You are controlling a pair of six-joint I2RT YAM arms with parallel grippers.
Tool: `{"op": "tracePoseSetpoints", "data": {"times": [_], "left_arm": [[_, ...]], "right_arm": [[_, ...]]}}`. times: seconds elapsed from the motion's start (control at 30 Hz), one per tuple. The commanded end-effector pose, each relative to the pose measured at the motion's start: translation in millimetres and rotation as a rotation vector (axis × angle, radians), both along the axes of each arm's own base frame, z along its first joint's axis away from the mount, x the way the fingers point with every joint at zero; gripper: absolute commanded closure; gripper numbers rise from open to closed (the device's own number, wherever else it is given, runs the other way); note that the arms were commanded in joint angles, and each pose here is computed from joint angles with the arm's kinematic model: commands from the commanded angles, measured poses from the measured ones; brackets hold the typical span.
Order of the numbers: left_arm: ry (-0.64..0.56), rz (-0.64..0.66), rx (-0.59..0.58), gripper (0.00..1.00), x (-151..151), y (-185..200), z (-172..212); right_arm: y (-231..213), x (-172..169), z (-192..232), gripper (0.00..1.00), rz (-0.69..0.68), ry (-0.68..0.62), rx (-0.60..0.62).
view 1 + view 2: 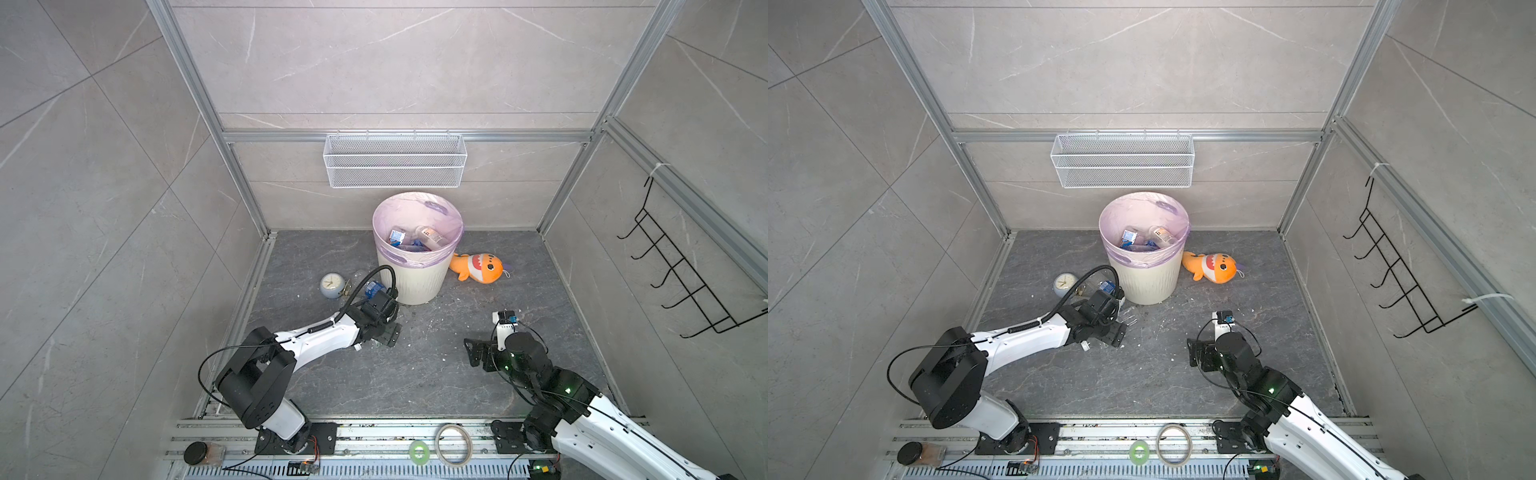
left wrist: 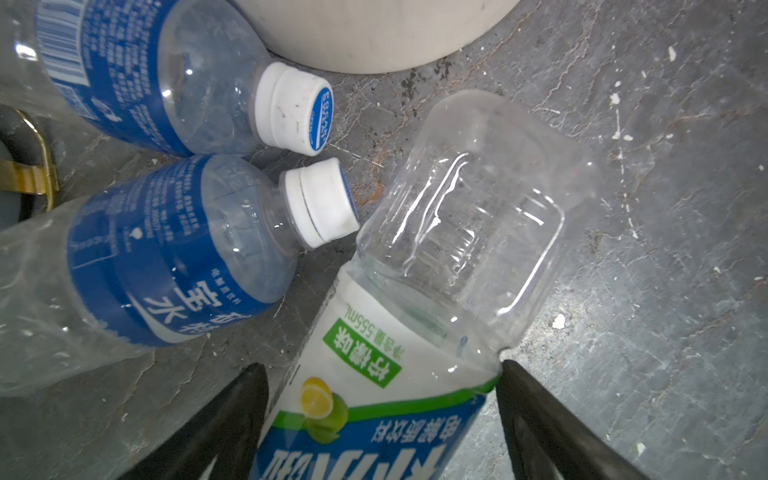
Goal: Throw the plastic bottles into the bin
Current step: 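Close the left gripper on the large blue-green-labelled bottle and lift it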
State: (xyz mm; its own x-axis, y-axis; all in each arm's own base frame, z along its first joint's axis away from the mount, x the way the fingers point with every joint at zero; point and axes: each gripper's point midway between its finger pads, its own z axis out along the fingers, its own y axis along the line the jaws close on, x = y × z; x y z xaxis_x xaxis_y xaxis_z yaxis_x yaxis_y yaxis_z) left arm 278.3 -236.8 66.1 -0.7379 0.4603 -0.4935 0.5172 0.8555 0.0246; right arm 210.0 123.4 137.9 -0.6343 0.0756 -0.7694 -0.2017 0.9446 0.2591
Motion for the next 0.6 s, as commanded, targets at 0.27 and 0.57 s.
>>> {"op": "tracePoseSetpoints", "data": {"times": [0.27,0.57], "left_arm": [[0.022,-0.016,-0.085,0.16,4,-22,6],[0.039,-0.021,-0.083,0.17,8,-29,-1]], "right_arm": [[-1,1,-2,0.00,-0.015,-0.002,0.001],[-1,1,-2,0.00,-0.015,-0.003,0.001]]}}
